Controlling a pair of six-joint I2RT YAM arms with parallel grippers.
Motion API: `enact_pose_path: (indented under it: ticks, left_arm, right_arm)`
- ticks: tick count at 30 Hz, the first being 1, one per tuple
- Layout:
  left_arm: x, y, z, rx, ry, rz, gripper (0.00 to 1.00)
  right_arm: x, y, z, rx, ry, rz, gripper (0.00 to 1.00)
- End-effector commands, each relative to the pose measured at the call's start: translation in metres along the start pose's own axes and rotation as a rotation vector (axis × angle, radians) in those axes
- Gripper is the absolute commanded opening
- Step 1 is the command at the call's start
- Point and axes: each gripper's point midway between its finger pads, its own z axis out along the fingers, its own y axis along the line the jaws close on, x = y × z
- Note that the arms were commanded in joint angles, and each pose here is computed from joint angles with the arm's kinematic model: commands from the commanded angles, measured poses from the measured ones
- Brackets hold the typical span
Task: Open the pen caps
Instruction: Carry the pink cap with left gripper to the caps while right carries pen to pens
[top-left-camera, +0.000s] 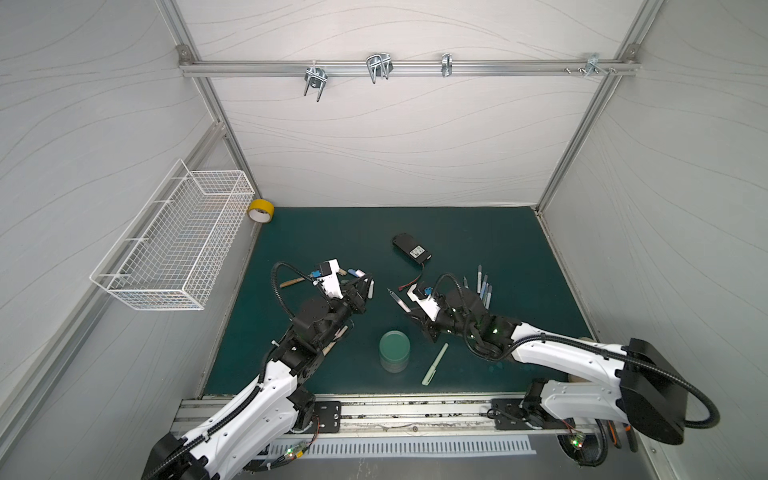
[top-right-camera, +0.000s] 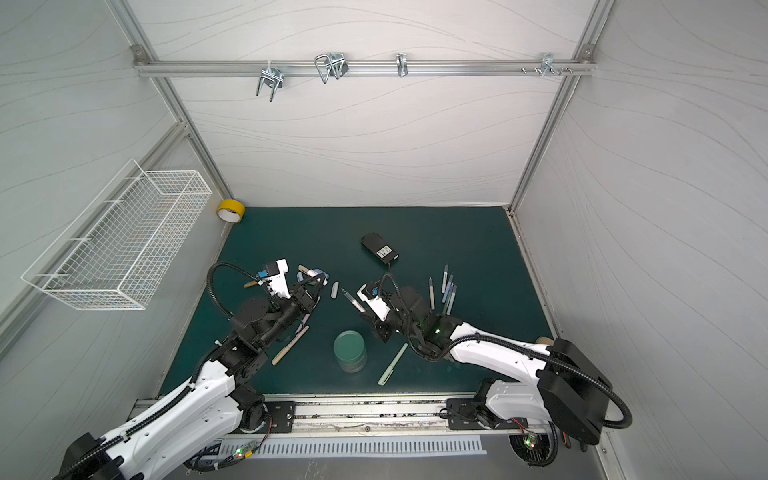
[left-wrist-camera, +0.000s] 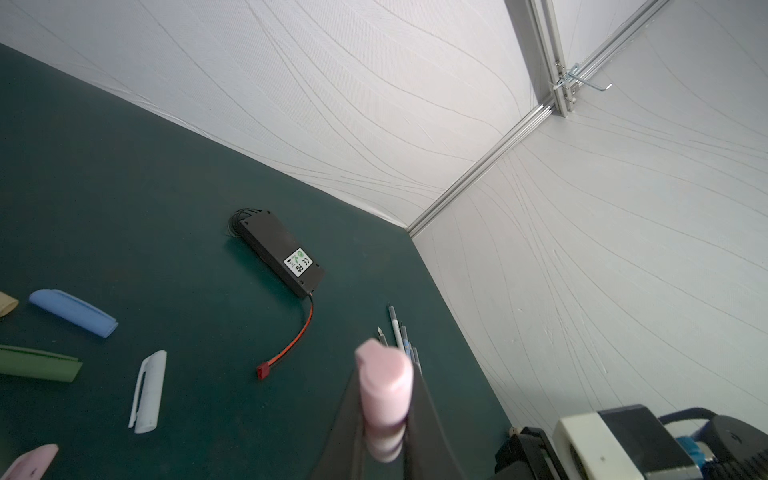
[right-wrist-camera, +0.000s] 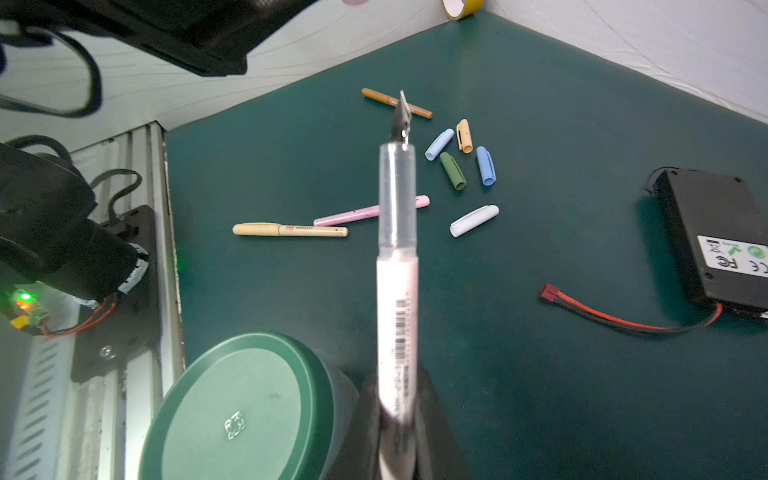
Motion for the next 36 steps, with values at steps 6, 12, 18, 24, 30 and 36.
enact_pose_path:
  ticks: [6, 12, 18, 24, 30, 36]
  left_arm:
    - [-0.011, 0.012, -0.006, -0.059, -0.059, -0.010, 0.00]
    - [-0.012, 0.013, -0.008, -0.059, -0.068, -0.018, 0.00]
    - [-0.014, 0.023, -0.009, -0.111, -0.070, -0.019, 0.00]
    - [-0.002, 0.059, 0.004, -0.332, 0.026, 0.057, 0.00]
    - [0.015, 0.111, 0.023, -0.531, 0.156, 0.090, 0.00]
    - [0.015, 0.161, 0.017, -0.702, 0.186, 0.049, 0.00]
  right_arm:
    - [0.003, 0.006, 0.000, -0.035, 0.021, -0.033, 0.00]
    - [0.003, -0.006, -0.007, -0.037, 0.001, 0.024, 0.00]
    - [0.004, -0.025, -0.014, -0.006, -0.021, 0.098, 0.00]
    - [0.014, -0.064, -0.019, 0.152, 0.012, 0.215, 0.00]
    - [0.041, -0.112, -0.026, 0.310, 0.099, 0.421, 0.00]
    - [0.074, -0.164, -0.052, 0.521, 0.134, 0.616, 0.00]
